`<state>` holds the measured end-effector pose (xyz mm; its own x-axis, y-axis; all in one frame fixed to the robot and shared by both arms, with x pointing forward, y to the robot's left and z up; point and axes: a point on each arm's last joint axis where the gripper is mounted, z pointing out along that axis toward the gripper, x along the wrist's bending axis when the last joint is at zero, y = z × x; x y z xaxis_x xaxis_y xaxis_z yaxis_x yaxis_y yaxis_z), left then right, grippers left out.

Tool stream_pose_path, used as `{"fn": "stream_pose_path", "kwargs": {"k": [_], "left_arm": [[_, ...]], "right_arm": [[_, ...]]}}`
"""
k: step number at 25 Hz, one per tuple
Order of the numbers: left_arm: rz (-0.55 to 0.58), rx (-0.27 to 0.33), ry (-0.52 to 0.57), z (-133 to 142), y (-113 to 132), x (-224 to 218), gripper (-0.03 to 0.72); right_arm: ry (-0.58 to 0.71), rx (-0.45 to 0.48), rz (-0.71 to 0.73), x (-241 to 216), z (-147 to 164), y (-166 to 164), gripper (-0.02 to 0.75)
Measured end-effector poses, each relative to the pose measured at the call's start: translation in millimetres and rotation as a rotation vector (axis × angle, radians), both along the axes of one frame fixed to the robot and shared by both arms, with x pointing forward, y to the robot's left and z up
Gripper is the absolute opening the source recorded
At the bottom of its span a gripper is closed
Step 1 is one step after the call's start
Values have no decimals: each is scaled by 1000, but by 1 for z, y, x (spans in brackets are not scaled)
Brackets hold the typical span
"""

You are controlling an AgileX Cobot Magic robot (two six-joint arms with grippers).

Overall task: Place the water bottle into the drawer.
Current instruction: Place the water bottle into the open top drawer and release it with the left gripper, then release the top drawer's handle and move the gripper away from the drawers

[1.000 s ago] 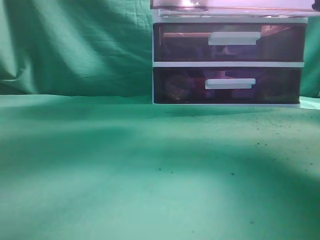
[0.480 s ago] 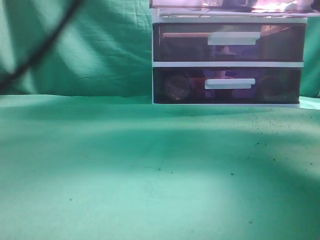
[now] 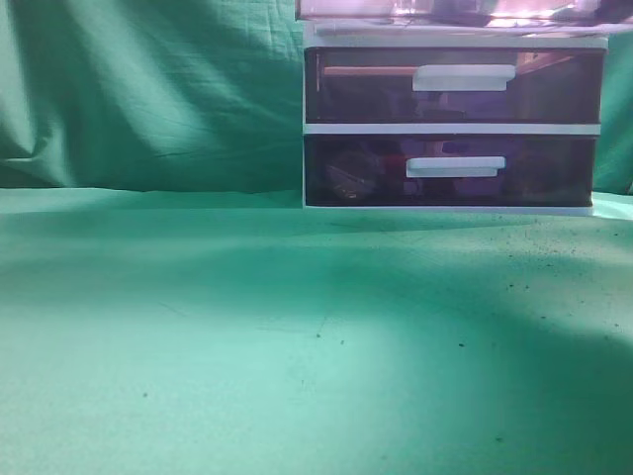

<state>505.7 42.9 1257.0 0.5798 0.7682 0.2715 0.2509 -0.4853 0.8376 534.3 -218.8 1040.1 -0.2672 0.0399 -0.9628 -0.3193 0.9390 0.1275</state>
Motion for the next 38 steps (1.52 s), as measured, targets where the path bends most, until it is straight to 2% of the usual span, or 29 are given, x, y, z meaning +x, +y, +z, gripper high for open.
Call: {"fn": "stream_pose_path", "kwargs": {"k": [3,5,10,13,16,20,31,32,34,38], "left_arm": [[28,-4,29,14,38,-32,0],[23,-7,60,0,54,-48,0],[-48,-126,134,-39,94,-100,0],[-64,-164,212,-65,114,-124,0],[-78,-193,264,-82,127,-141,0],[-88,-230,249,-82,138,-152,0],[-86,-261,260,-81,139,-155,0],[-83,-255,253,-81,140,-155,0],[-70,-225,222,-81,142,-152,0],[-44,-196,184,-81,144,-149,0]], "right_arm": [[-17,1,-11,27,6,5,91],[-21,2,-14,36,7,7,91],[-41,-27,-31,83,12,14,91],[-51,-39,-33,100,14,17,91],[-67,-72,-21,113,16,21,91],[-74,-90,-15,120,18,22,91],[-91,-83,-8,123,20,21,91],[-92,-76,-3,123,20,23,172],[-82,-53,9,118,20,29,267],[-76,-19,23,109,21,33,404]]}}
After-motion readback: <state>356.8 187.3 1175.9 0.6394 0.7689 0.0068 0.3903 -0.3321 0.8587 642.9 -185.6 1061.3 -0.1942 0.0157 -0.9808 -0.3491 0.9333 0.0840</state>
